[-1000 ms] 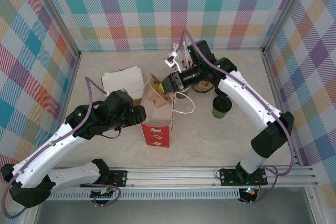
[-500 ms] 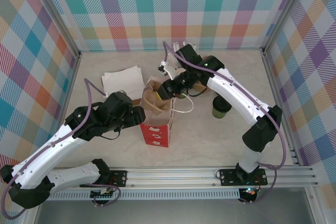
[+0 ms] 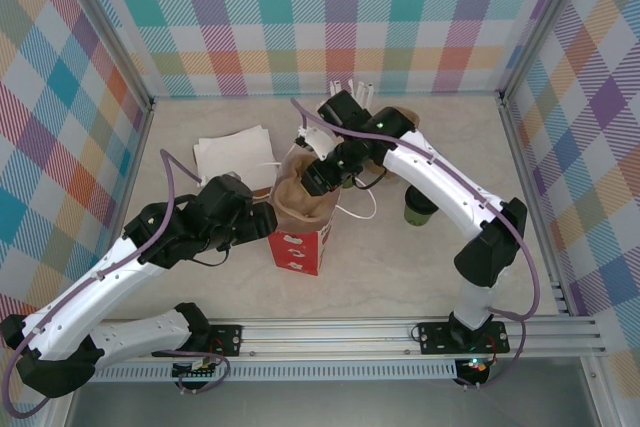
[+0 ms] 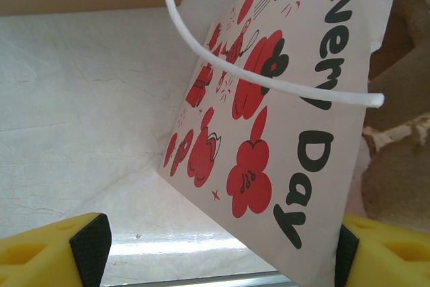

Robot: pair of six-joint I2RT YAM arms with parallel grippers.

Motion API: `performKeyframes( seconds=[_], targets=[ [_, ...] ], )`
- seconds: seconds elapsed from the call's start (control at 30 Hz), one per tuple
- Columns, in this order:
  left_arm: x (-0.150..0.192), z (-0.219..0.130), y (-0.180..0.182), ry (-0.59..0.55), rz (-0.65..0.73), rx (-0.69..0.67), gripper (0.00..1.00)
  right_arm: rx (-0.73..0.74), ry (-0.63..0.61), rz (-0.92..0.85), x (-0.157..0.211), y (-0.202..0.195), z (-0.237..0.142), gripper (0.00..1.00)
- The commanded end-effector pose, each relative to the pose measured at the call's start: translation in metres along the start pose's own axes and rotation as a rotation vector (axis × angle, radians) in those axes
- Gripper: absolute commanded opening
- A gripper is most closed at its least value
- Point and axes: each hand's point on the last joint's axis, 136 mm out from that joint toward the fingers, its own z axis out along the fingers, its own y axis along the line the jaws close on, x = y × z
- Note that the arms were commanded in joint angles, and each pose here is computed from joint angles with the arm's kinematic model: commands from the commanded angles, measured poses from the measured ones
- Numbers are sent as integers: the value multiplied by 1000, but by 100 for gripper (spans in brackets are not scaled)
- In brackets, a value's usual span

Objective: Pack the takeout coffee

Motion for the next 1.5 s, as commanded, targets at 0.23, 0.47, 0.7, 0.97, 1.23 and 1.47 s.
performKeyframes(
  seconds=[0.23, 0.47, 0.7, 0.97, 1.23, 1.47],
  targets=[
    [-1, 1, 8, -11, -14, -26, 81, 128, 42, -68, 6, -11, 1, 33],
    [-2, 2, 4, -9, -16, -15, 81, 197, 77, -81, 10, -21, 8, 33],
    [-6, 3, 0, -22, -19, -9, 82, 244, 121, -110, 17, -25, 17, 34],
    [-13, 4, -10, -33, -13, 8, 82, 279, 168, -177, 21, -28, 34, 35],
    [-15, 4, -13, -37, -14, 12, 82, 284, 174, -175, 23, -30, 45, 35],
    [-15, 5, -13, -35, -9, 9, 82, 275, 152, -172, 19, -27, 42, 44]
  ],
)
